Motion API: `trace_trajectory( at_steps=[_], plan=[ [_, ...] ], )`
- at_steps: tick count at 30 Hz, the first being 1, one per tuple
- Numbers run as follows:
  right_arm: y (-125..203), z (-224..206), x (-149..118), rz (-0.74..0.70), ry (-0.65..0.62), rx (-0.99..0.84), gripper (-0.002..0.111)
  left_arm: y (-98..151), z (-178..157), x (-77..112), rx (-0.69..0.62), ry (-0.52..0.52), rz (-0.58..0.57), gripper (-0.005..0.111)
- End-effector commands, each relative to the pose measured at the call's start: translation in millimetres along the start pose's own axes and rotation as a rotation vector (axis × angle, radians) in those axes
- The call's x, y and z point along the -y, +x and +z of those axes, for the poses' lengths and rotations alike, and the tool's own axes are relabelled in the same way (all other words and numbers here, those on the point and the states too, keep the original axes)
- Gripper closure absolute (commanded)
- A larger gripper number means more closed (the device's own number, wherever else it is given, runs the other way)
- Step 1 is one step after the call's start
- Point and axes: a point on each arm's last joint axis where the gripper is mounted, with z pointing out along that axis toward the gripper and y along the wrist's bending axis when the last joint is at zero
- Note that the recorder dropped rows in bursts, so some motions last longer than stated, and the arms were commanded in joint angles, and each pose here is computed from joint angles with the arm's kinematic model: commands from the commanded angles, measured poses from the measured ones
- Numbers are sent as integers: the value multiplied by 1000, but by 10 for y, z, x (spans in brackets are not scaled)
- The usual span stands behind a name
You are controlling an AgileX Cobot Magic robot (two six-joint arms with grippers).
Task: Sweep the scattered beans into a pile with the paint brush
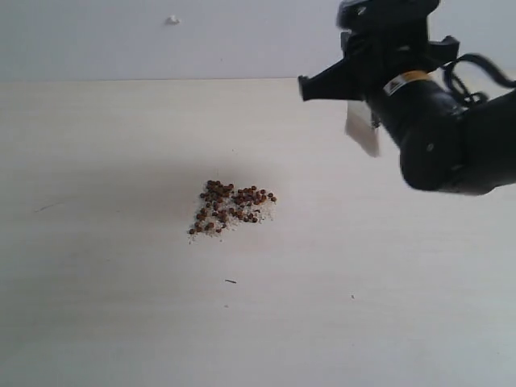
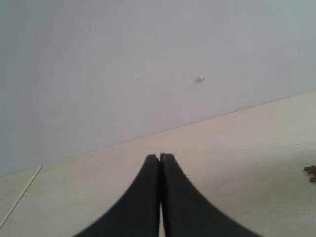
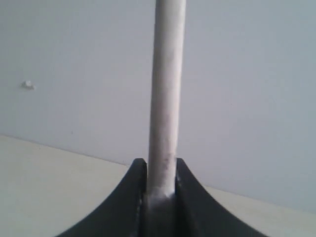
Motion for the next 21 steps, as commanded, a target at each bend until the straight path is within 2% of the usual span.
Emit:
trace_trajectory(
  at_steps=[1, 7, 14, 17, 21],
  plan=[
    [235, 0, -324, -206, -6, 68, 108, 9, -2, 2, 0, -1, -7, 107],
    [534, -18, -662, -364, -54, 78, 108, 9, -2, 2, 0, -1, -7, 107],
    [791, 145, -829, -512, -77, 54, 108, 9, -2, 2, 0, -1, -7, 107],
    [881, 176, -907, -548, -130, 57, 108, 9, -2, 2, 0, -1, -7, 107],
    [992, 183, -1046, -612, -264, 63, 108, 9, -2, 2, 0, -1, -7, 107]
  ],
)
